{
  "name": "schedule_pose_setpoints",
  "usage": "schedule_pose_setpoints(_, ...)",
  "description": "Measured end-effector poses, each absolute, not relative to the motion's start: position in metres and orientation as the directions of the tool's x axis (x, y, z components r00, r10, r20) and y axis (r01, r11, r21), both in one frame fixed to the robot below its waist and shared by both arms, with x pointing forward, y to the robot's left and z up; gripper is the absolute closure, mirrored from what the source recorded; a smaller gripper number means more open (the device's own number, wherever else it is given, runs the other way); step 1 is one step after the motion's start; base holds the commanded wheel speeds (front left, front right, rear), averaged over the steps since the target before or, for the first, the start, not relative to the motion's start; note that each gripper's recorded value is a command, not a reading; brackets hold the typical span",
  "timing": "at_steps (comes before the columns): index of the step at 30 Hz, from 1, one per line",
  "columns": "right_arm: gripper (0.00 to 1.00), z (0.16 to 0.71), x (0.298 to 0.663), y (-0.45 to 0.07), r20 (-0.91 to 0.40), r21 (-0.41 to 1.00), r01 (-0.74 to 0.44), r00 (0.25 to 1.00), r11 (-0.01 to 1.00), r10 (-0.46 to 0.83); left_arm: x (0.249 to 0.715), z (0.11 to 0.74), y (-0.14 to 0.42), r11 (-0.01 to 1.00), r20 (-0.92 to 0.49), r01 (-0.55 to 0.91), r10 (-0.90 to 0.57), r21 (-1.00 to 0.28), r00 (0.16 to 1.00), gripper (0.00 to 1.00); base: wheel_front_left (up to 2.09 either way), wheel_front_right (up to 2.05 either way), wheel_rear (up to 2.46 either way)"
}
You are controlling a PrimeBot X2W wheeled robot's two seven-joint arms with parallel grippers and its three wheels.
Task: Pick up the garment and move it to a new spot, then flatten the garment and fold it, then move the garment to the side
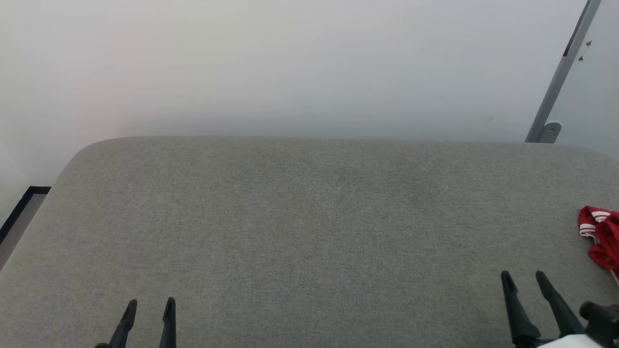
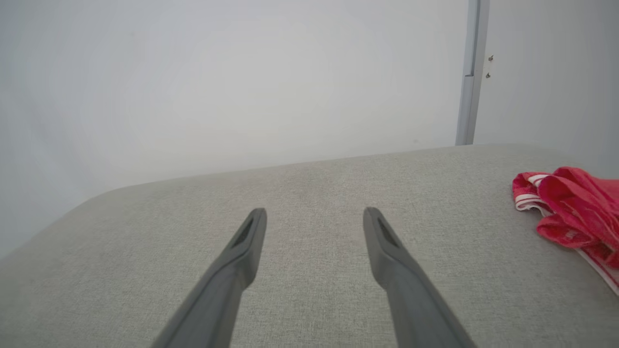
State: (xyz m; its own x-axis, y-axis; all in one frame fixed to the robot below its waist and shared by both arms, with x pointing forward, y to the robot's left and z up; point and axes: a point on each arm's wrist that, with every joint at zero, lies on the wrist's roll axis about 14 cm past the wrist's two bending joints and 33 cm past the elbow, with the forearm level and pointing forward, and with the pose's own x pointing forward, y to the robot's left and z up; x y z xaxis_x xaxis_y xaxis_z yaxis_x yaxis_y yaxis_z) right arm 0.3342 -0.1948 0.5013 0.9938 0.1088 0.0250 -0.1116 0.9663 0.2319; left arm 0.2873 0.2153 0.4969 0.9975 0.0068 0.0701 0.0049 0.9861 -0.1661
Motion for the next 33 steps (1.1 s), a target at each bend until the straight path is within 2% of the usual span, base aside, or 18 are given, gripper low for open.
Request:
schedule_pose_setpoints(8,0.0,0.4992,0.3254,-0.1993,0.0,0.231,-0.086,0.996,0.969,0.089,0.2841,0.5015,0.2146,0.985,0.085,-0.004,0.019,-0.174,0.996,0.0,0.0,0.0,0.0)
schedule_pose_setpoints(33,0.0,0.502,0.3287,-0.1904,-0.001,0.237,-0.102,0.995,0.966,0.105,0.2861,0.4981,0.2136,0.985,0.072,-0.003,0.016,-0.175,0.997,0.0,0.0,0.0,0.0)
